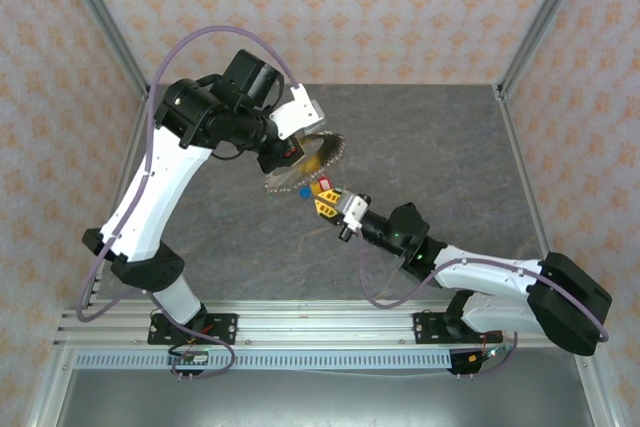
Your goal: Put the keys on the keyring
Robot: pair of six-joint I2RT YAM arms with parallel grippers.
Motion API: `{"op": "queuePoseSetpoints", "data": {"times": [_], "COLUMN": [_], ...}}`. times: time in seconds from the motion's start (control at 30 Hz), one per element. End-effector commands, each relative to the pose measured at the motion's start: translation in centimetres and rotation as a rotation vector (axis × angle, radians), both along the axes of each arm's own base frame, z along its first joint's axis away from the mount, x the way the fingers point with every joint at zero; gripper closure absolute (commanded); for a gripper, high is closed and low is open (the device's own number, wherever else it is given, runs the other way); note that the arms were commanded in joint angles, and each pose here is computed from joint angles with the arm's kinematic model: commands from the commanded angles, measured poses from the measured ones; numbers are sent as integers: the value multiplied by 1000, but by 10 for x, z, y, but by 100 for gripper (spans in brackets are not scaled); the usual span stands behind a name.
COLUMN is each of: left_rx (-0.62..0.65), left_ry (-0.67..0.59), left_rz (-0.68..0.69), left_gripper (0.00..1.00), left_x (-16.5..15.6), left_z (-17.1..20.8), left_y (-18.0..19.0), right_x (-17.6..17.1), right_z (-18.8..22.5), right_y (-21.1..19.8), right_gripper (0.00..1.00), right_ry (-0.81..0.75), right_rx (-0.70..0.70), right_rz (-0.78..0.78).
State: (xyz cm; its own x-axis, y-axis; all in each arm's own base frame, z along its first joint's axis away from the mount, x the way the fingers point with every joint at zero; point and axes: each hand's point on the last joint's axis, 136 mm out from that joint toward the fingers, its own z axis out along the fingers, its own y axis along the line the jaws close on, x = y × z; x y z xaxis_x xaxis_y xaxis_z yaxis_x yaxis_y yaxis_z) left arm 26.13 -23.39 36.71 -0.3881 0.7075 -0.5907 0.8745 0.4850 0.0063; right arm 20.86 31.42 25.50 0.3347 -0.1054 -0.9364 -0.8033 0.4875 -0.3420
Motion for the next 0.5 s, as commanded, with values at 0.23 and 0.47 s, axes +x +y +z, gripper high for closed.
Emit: {"op": "queuePoseSetpoints", "data": {"times": [0.23, 0.47], "left_rx": [79, 83], "left_ry": [-34, -27], "left_rz": [-15, -8], "left_gripper": [100, 100], "left_x": [-4, -4], "left_z": [3, 1], "left_y": [2, 0], "right_x": [-12, -6], "right_z": [5, 12], "right_y": [17, 29], "right_gripper": [84, 84], "right_ry": [12, -17], "right_rx": [58, 96], "right_rz": [87, 71]}}
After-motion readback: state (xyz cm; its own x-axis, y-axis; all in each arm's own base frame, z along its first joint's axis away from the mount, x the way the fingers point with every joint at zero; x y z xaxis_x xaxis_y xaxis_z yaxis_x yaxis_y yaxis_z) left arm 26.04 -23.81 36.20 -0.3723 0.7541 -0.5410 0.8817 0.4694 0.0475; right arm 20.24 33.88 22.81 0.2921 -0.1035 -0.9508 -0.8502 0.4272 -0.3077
